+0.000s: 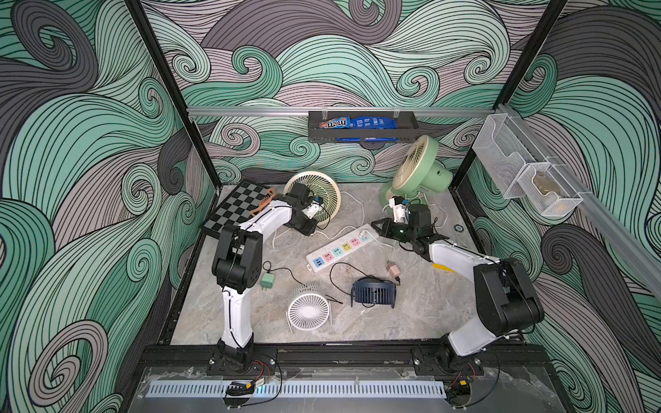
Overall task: Unplug the desk fan from the power strip
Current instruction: Place the plug at the center of the board, then remove the plug from the socket.
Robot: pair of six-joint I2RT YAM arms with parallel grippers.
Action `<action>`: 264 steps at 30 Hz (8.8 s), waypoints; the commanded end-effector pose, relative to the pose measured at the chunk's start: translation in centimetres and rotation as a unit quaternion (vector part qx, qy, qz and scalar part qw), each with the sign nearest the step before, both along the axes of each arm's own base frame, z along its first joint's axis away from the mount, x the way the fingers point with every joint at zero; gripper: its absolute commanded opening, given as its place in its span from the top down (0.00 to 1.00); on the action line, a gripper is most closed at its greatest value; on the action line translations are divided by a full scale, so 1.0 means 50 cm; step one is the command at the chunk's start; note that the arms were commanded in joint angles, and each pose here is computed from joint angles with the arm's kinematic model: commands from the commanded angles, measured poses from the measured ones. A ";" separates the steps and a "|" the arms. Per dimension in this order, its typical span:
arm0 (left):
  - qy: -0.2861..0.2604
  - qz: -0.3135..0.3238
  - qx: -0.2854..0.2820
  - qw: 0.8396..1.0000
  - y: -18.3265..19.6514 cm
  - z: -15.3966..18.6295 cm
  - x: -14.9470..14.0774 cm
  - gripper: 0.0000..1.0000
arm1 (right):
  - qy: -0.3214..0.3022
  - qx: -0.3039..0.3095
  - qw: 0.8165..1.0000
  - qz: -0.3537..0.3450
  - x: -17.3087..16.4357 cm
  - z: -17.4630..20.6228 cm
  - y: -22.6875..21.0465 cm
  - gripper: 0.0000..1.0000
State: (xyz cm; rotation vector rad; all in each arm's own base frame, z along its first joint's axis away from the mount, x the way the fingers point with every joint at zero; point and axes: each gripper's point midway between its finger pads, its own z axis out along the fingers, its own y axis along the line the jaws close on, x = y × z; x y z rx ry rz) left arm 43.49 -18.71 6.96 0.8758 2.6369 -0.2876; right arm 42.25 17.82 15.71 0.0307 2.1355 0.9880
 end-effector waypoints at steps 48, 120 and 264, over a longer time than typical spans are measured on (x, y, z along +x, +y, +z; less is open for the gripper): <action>-0.104 -0.063 -0.022 0.992 -0.185 0.154 0.040 0.57 | 0.082 0.024 0.996 0.032 0.050 -0.131 -0.038 0.97; 0.249 -0.092 -0.338 0.903 -0.267 0.148 -0.109 0.49 | 0.082 0.014 0.996 0.032 0.051 -0.130 -0.035 0.95; -0.145 -0.183 -0.009 0.972 -0.439 0.112 -0.017 1.00 | 0.097 0.018 0.994 0.041 0.068 -0.112 -0.008 0.96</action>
